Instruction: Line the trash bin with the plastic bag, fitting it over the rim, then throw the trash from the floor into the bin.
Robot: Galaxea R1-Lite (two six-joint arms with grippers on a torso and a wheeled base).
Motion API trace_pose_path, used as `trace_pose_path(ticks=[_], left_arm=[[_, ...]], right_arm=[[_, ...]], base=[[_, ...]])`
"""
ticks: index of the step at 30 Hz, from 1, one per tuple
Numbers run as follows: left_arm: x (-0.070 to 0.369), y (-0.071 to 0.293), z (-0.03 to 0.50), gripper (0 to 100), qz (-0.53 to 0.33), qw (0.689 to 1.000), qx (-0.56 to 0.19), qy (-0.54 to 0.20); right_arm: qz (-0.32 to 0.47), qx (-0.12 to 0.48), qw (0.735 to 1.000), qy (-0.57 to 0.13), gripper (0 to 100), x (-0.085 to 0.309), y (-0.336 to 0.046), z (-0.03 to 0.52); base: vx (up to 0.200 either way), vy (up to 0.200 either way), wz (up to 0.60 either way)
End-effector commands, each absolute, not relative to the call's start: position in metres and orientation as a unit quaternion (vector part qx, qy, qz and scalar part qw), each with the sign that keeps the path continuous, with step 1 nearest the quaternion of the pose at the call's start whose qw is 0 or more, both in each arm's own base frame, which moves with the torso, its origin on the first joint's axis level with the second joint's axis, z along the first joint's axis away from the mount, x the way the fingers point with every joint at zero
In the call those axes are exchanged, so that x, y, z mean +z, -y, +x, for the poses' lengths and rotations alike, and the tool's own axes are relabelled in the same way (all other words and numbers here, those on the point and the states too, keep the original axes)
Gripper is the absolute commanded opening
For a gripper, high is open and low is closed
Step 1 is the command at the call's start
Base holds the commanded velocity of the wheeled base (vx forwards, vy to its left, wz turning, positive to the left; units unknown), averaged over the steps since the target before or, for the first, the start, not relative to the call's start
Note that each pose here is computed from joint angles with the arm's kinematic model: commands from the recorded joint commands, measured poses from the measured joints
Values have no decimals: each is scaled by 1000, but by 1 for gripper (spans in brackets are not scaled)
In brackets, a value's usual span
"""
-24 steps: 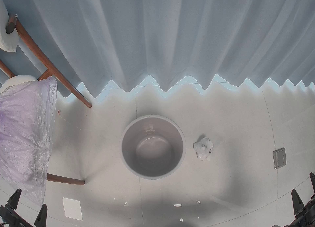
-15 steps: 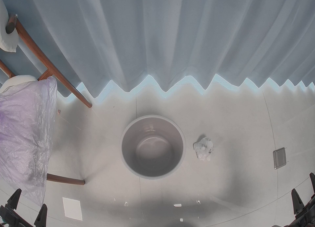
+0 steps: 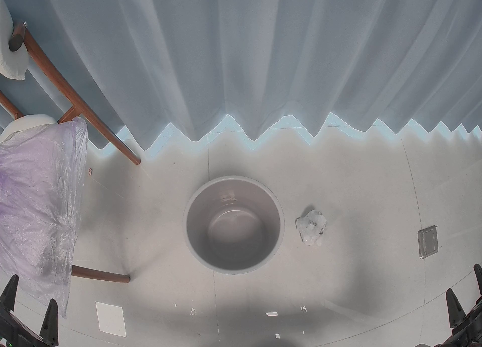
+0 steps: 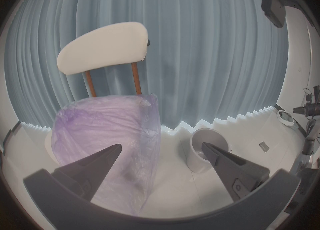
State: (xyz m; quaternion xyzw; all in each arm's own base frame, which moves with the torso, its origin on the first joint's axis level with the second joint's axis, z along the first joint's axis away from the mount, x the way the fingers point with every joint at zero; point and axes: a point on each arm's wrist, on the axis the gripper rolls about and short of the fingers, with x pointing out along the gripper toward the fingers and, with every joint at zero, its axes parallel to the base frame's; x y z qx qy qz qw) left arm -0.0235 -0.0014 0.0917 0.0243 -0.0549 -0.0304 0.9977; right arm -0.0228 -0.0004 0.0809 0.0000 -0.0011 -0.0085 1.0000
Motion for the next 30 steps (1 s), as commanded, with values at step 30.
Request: trace_pose_path(ticks=[30], left_arm=[[155, 5, -43, 100, 9, 978, -109, 179]], right_arm=[[8, -9, 1000, 2, 100, 76, 0, -23]], base=[[0, 0, 0]])
